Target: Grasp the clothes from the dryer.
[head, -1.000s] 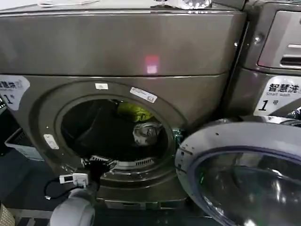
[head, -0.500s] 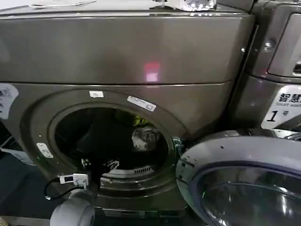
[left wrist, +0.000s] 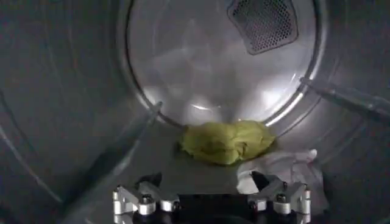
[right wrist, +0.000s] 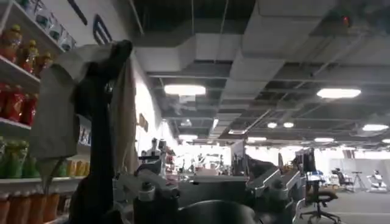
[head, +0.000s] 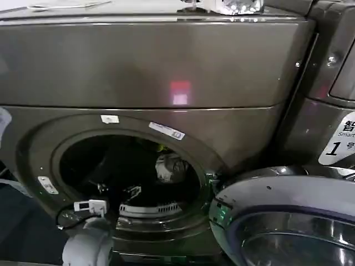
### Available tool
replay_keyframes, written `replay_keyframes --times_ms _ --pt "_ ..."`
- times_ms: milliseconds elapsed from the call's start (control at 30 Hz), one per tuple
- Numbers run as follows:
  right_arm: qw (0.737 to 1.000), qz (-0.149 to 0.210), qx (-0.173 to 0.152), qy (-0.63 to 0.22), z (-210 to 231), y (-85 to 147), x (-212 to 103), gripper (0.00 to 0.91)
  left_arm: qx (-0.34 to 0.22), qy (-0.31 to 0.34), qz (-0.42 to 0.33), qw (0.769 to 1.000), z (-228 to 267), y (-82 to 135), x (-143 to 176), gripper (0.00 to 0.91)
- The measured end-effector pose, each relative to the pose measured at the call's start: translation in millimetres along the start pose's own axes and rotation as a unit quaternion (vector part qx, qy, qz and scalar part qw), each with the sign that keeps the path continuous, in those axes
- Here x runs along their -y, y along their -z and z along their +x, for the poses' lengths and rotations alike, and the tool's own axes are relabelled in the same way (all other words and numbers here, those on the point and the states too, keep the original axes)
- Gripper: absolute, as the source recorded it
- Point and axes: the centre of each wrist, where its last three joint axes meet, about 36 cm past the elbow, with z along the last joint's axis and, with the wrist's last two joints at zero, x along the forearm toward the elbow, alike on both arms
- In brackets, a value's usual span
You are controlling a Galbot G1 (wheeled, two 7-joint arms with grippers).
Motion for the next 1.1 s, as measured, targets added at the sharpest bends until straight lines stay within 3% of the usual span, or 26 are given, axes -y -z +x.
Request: replay_keyframes --times_ms 367,500,667,867,1100 --pt "1.000 -0.003 0.004 0.008 0 0 -8 0.907 -0.039 -0.006 -0.027 0.999 -85 16 3 0.907" --pt "1.000 -0.003 0.005 0.012 -1 1 -11 0.907 -0.055 -0.026 -0.082 0.995 -105 24 3 0.907" --pt "1.000 -0.002 0.004 0.015 0 0 -13 0.907 -0.056 -0.051 -0.205 0.976 -125 39 7 0.907" --pt "1.000 0.000 0.005 0.018 0 -2 -14 0.907 -0.027 -0.104 -0.386 0.916 -146 69 4 0.907" --pt "1.000 0.000 0.005 0.024 0 -4 -23 0.907 -0.054 -0.177 -0.545 0.818 -175 98 -7 0.907"
